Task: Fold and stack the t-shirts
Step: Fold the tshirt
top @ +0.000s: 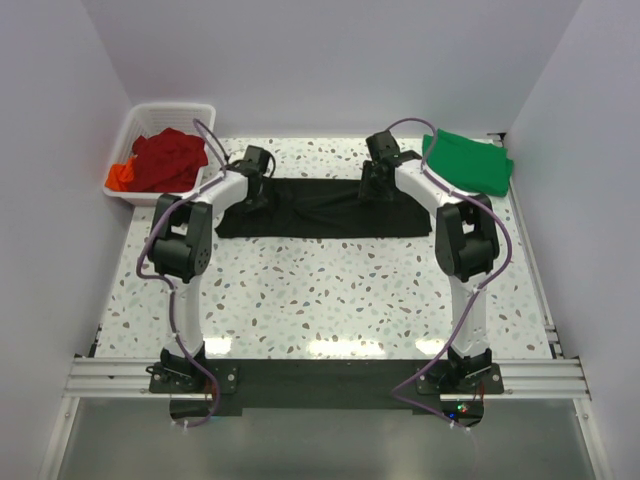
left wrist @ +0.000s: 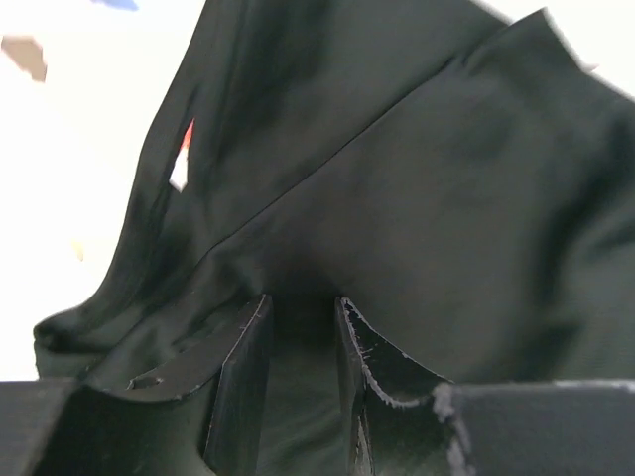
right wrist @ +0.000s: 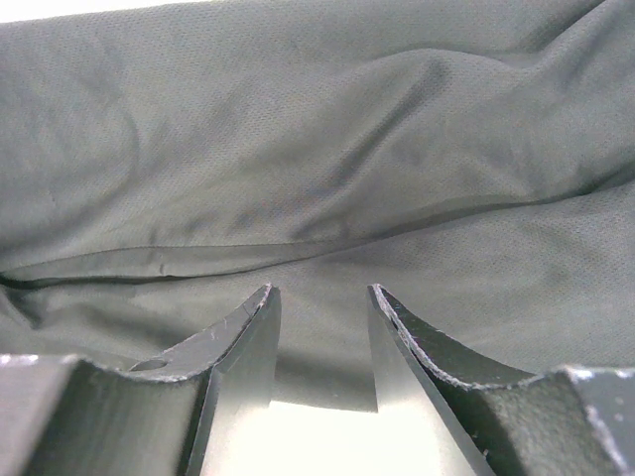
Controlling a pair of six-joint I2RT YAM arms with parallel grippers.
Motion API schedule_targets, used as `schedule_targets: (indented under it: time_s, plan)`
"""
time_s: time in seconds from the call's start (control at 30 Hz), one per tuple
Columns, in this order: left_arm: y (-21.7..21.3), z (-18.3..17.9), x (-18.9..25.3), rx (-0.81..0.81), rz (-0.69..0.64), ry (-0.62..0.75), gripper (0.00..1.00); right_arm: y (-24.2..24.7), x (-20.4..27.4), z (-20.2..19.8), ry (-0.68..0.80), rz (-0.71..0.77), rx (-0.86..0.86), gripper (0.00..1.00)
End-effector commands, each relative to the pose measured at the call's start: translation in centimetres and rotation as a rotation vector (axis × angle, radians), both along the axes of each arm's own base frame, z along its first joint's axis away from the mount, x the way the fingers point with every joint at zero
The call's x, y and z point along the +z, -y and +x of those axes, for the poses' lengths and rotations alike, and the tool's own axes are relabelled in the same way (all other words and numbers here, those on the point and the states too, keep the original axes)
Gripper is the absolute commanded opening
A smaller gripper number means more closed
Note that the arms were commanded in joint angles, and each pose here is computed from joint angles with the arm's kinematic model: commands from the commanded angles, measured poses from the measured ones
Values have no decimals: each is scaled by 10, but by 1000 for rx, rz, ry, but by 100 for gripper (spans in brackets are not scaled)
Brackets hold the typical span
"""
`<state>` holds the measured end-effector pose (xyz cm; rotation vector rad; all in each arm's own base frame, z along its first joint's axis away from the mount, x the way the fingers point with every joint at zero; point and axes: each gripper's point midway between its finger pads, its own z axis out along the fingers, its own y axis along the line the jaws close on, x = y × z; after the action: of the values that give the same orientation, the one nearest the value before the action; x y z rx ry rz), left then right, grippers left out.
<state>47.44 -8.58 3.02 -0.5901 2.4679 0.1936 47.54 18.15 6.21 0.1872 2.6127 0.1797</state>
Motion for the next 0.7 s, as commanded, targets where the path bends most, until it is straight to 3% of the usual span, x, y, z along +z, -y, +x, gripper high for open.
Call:
schedule_targets:
  time_s: [0.0, 0.37, 0.67]
  plan:
    - [-19, -24, 1, 81, 51, -43, 36, -4, 13, 3, 26, 9, 23, 44]
    - [-52, -67, 2, 219, 114, -92, 35, -1, 15, -2, 29, 4, 21, 44]
    - [-35, -48, 18, 126, 28, -17, 35, 8, 15, 6, 21, -57, -5, 45]
